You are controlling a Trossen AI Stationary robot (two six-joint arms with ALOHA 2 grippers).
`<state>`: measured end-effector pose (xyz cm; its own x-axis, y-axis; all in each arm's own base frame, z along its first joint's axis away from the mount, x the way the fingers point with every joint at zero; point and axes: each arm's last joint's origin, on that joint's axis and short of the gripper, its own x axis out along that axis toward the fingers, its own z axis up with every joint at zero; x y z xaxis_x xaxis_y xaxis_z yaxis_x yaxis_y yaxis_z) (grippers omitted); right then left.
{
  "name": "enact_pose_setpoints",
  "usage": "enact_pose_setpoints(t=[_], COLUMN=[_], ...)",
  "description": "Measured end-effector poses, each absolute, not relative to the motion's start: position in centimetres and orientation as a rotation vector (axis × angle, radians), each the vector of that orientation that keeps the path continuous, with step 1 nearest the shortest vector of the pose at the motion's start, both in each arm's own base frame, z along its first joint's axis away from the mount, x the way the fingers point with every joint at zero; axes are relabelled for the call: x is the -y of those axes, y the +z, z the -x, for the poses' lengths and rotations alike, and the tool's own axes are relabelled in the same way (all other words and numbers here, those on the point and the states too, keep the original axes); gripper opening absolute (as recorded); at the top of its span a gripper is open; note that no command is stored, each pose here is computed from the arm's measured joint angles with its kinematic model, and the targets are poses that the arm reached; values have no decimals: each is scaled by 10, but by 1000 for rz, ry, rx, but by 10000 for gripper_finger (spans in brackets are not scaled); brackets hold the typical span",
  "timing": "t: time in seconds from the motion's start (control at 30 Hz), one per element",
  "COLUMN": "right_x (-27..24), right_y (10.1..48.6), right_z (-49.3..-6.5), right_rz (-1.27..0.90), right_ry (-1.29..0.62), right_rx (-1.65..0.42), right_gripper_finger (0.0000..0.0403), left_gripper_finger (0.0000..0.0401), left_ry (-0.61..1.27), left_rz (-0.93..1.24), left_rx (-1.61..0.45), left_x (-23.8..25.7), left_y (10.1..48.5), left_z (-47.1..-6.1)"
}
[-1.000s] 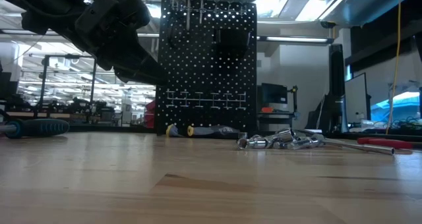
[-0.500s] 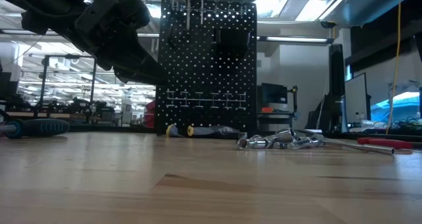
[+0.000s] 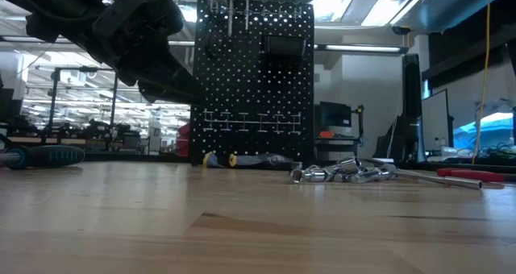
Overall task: Hang tools onto peg board
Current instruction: Hang the black screwdriver on the pegboard
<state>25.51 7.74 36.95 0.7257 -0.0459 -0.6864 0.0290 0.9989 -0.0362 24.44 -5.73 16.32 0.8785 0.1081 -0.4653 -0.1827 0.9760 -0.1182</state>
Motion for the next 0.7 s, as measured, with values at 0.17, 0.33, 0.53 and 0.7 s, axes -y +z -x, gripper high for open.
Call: enact_pose_setpoints(t=[0.17,0.33,0.53,0.7], right_x=[-99,-109,-107,-96], right_y=[328,298,259,230], right_z=[-251,-243,-231,-227], right_rz=[10,-50,-100,-95], right_ry=[-70,-100,-169,-316], right_rx=[-810,-877,-990,-998], right_gripper_finger=[286,286,286,286], left_gripper_finger=[168,168,168,168], left_ry=[147,147,147,147], left_rz=[168,168,168,167], left_rx=[-474,-474,-475,-474], left_x=[59,59,59,59], left_y=[163,163,163,163], left_z=[-244,-244,-244,-244])
